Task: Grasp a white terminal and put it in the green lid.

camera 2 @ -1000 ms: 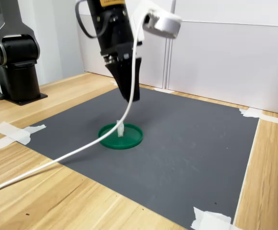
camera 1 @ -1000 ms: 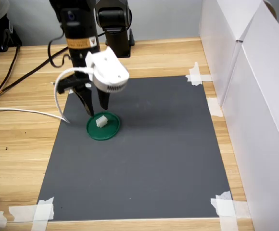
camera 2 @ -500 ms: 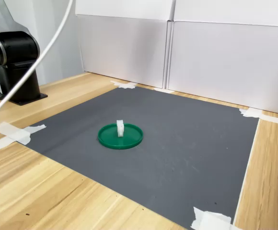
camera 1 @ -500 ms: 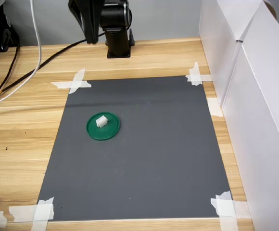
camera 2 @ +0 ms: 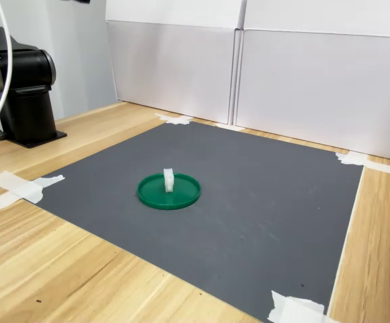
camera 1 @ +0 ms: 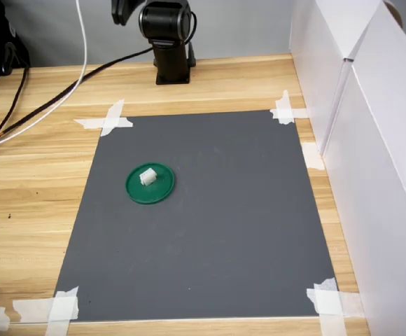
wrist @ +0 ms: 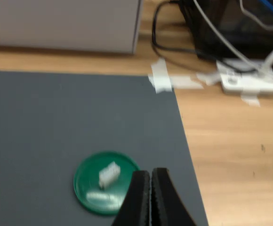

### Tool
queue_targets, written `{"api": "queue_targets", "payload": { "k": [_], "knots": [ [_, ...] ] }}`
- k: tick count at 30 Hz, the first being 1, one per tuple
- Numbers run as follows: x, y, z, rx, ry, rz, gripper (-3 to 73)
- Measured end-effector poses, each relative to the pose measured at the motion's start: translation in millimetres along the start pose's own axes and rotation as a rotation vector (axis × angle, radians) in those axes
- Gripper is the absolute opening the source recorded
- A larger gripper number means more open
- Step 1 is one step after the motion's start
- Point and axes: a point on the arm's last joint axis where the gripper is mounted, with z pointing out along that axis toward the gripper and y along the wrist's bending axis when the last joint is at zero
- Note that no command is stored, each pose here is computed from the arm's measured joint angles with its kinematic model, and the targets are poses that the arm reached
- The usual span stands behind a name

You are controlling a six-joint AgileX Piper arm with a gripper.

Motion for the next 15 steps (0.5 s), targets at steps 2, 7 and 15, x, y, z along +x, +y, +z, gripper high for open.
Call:
{"api": "queue_targets", "payload": {
  "k": [2, 7, 15],
  "knots": [
    [14, 2, -1, 0.003, 0.011, 0.002, -1.5],
    [44, 9, 3, -0.011, 0.054, 0.022, -1.5],
    [72, 14, 3, -0.022, 0.080, 0.027, -1.5]
  ]
}}
